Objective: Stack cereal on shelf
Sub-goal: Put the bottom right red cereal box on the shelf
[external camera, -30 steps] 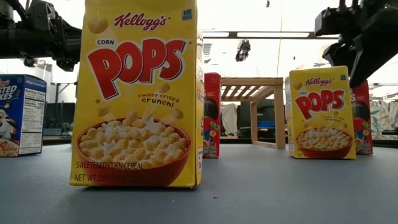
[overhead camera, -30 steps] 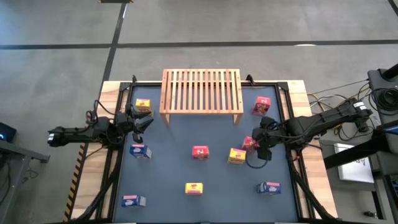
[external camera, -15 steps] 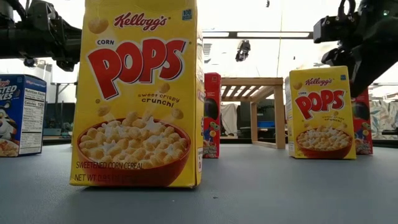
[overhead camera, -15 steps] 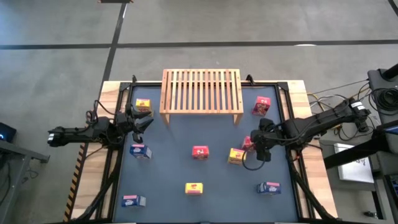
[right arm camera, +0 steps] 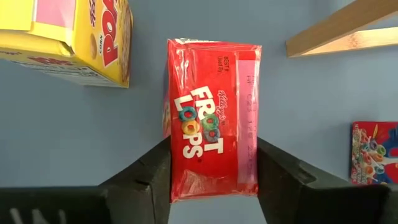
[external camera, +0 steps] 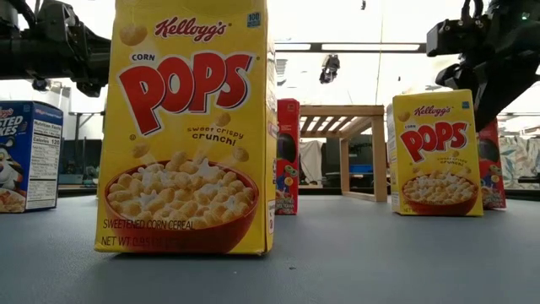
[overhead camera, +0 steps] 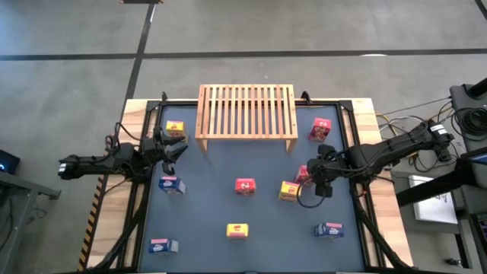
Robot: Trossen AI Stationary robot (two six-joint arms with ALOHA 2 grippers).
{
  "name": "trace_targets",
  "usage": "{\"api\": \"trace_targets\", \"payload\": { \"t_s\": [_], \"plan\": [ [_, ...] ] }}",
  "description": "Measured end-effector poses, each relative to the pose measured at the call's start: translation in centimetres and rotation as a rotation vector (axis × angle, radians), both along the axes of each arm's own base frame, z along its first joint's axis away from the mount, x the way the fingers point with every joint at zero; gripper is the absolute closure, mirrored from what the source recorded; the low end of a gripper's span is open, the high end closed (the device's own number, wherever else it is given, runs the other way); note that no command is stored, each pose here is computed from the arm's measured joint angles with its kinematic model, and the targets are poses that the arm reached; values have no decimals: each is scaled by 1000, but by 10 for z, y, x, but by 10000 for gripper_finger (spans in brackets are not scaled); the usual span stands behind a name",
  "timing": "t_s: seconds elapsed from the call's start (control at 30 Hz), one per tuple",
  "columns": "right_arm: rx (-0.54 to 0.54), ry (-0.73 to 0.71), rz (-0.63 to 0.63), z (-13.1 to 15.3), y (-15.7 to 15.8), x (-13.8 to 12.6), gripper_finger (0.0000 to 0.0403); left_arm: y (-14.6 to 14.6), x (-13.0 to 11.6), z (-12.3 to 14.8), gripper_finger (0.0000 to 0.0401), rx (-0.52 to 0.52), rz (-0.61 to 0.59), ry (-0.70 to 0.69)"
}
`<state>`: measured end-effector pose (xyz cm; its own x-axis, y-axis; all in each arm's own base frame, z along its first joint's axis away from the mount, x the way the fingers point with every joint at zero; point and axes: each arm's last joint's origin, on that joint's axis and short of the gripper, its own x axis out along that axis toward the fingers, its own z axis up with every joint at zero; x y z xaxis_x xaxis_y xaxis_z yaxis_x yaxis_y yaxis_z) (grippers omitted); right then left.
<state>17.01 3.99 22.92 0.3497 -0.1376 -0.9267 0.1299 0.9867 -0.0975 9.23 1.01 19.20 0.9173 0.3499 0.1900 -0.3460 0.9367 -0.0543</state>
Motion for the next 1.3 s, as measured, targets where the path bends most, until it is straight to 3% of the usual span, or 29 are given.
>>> {"api": "trace_targets", "payload": {
  "t_s": [0.43, 0.87, 1.1, 1.3],
  "plan": [
    [2, 3, -2, 11, 0, 0, 244, 0, 0, 0, 241, 0, 0, 0],
    [-64, -111, -15, 84, -2, 1, 247, 0, 0, 0, 241, 0, 0, 0],
    [-74, -272, 69, 127, -2, 4, 244, 0, 0, 0, 241, 0, 0, 0],
    [-121, -432, 137, 142, -3, 16, 245, 0, 0, 0, 241, 0, 0, 0]
  ]
}}
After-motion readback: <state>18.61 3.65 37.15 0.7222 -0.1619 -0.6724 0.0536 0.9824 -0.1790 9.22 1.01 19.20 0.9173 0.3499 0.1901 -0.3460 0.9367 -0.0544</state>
